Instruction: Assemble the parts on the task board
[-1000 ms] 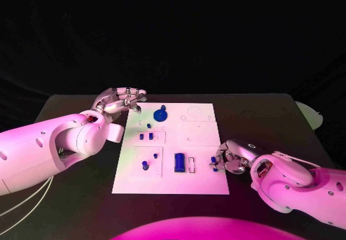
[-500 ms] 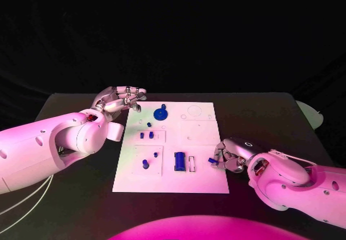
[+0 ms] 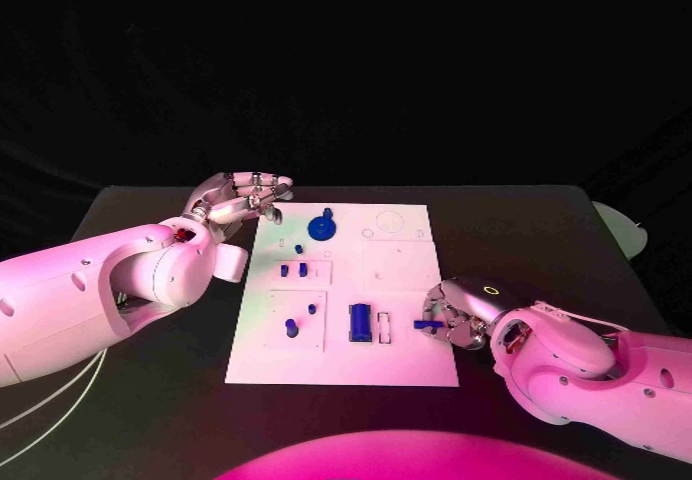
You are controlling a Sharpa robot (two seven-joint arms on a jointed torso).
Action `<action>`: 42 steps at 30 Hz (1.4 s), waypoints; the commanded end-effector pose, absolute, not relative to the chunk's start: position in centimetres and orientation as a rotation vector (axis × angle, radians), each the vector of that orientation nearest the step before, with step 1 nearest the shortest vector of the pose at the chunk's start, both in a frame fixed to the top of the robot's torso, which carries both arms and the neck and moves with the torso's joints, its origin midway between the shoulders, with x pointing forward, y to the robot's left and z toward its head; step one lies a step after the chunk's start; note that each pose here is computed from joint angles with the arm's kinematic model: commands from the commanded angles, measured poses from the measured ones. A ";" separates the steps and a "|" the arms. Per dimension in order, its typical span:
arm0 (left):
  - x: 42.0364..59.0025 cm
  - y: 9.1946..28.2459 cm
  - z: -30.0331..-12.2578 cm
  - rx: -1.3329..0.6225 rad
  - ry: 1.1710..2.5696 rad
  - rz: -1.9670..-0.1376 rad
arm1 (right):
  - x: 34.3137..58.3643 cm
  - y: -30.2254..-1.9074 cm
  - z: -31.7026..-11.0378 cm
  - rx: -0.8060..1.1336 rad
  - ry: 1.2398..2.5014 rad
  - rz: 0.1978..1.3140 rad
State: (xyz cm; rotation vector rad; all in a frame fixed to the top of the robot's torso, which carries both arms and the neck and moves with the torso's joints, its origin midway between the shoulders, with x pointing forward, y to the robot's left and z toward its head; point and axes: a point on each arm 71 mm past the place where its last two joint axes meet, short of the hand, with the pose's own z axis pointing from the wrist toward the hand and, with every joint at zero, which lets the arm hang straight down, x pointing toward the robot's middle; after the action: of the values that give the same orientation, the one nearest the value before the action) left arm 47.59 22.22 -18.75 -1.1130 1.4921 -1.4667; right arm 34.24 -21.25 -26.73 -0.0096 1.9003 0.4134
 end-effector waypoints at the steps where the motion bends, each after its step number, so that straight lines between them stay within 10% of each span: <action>1: 47.5 22.0 -18.7 -1.103 1.497 -1.487 | 33.8 -21.6 -27.3 -0.007 1.946 0.358; 42: 47.4 21.8 -18.7 -1.101 1.501 -1.492 | 34.7 -16.6 -26.7 0.263 2.032 0.597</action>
State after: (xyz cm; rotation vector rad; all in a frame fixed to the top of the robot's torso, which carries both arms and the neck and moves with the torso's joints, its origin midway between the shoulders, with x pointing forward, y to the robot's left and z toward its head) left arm 47.50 22.08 -18.74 -1.1122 1.4951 -1.4705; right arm 34.82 -16.70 -26.47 0.2635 2.0089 0.5868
